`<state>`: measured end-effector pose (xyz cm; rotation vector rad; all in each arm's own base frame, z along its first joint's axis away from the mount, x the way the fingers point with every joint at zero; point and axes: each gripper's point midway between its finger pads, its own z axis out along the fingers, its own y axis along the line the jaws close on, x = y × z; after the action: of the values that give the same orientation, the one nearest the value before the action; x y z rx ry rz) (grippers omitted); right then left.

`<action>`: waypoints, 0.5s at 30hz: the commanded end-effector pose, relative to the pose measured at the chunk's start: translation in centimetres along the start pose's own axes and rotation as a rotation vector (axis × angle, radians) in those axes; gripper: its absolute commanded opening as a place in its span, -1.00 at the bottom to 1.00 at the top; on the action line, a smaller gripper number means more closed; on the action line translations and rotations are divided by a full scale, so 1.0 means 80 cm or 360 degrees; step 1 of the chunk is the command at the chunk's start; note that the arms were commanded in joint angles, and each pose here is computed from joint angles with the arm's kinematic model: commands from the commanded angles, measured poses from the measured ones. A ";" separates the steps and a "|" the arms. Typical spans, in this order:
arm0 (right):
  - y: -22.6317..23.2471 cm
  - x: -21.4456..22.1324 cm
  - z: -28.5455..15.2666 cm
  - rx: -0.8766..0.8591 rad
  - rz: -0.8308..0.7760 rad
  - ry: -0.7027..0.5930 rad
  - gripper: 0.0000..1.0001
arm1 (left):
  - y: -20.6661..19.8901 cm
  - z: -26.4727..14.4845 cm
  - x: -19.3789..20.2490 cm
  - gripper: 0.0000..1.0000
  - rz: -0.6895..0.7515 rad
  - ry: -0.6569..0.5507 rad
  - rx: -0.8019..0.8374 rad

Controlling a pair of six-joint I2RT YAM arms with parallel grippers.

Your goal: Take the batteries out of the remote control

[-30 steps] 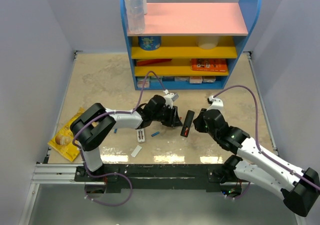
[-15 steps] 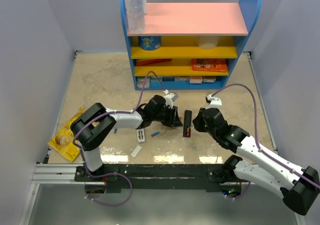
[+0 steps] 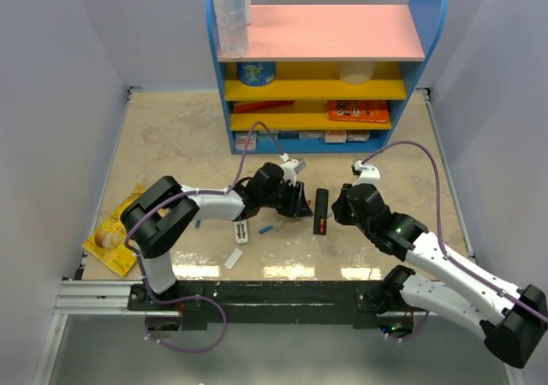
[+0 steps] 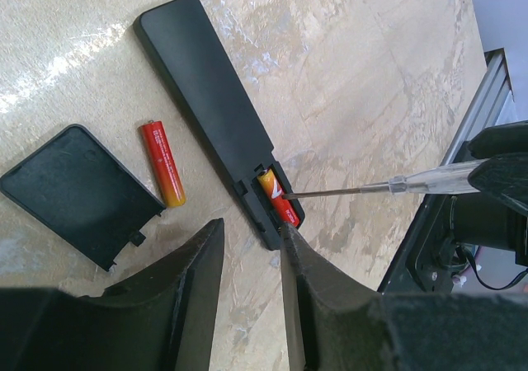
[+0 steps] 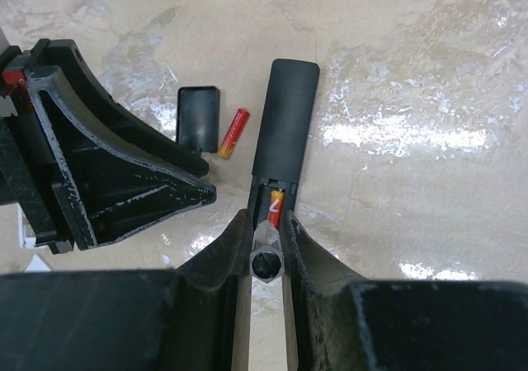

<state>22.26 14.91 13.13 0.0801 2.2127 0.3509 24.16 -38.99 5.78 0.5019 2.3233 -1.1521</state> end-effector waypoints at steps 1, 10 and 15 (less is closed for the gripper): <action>0.001 -0.010 0.000 0.0019 -0.0042 -0.0025 -1.00 | -0.020 0.001 -0.019 -0.24 0.0034 -0.0068 0.0073; 0.001 -0.009 0.004 0.0041 -0.0067 -0.0008 -1.00 | -0.021 -0.001 -0.020 -0.24 0.0039 -0.0076 0.0079; 0.004 -0.022 -0.004 0.0019 -0.0064 -0.0055 -1.00 | -0.021 -0.001 -0.019 -0.24 0.0039 -0.0074 0.0081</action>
<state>22.28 14.86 12.20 0.0480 2.2472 0.3087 24.16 -39.00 5.78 0.5015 2.3231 -1.1525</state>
